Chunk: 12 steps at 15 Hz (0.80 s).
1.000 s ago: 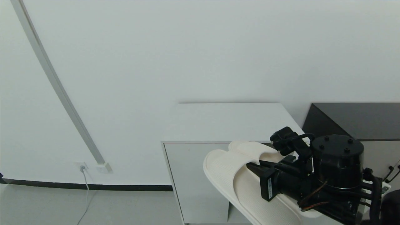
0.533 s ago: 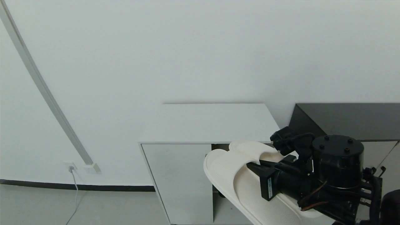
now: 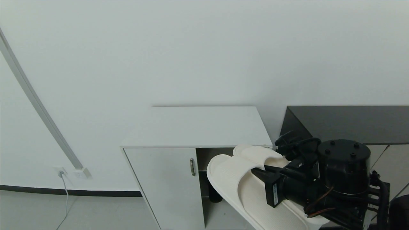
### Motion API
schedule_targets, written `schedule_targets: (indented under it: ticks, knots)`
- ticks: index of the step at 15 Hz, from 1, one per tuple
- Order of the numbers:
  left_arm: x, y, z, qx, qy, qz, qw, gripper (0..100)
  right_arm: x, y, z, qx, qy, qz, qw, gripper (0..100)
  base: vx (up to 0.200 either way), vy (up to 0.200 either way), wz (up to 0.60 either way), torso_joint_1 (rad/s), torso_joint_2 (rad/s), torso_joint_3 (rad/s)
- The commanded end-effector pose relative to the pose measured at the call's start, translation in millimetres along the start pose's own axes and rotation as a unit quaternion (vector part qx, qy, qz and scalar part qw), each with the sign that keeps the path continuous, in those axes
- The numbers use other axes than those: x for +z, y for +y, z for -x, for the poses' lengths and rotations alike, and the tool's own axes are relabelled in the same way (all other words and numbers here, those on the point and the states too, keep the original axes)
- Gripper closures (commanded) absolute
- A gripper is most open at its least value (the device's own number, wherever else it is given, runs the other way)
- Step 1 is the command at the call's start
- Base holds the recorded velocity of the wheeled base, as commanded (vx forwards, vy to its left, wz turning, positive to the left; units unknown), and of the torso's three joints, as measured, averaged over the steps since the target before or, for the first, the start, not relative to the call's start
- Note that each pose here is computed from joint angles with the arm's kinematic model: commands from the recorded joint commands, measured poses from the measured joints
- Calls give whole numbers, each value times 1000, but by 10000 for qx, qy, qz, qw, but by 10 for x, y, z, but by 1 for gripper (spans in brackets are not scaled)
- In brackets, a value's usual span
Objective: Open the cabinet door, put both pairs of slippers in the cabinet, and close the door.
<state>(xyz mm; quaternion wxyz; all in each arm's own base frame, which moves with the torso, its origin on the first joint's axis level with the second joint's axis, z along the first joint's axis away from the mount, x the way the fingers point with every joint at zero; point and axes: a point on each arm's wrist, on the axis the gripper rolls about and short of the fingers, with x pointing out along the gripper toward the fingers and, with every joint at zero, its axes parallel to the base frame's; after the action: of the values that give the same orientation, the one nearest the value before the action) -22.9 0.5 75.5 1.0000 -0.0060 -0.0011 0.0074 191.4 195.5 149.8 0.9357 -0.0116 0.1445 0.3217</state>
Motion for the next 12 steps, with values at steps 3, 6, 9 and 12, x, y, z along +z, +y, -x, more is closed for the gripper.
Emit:
schedule_targets:
  ticks: [3, 6, 9, 12]
  knots:
    - [1, -1, -1, 18, 3, 9, 10000, 100, -34, -11, -1, -7, 60, -13, 10000, 100, 0, 0, 0, 0, 0, 0]
    - [1, -1, -1, 18, 3, 9, 10000, 100, -36, -10, -7, -4, 37, 7, 10000, 100, 0, 0, 0, 0, 0, 0]
    - [1, -1, -1, 18, 3, 9, 10000, 100, -61, -13, -12, -16, 82, 28, 10000, 100, 0, 0, 0, 0, 0, 0]
    - [1, 0, -1, 18, 3, 9, 10000, 100, -64, 8, -9, 28, 85, 39, 10000, 100, 0, 0, 0, 0, 0, 0]
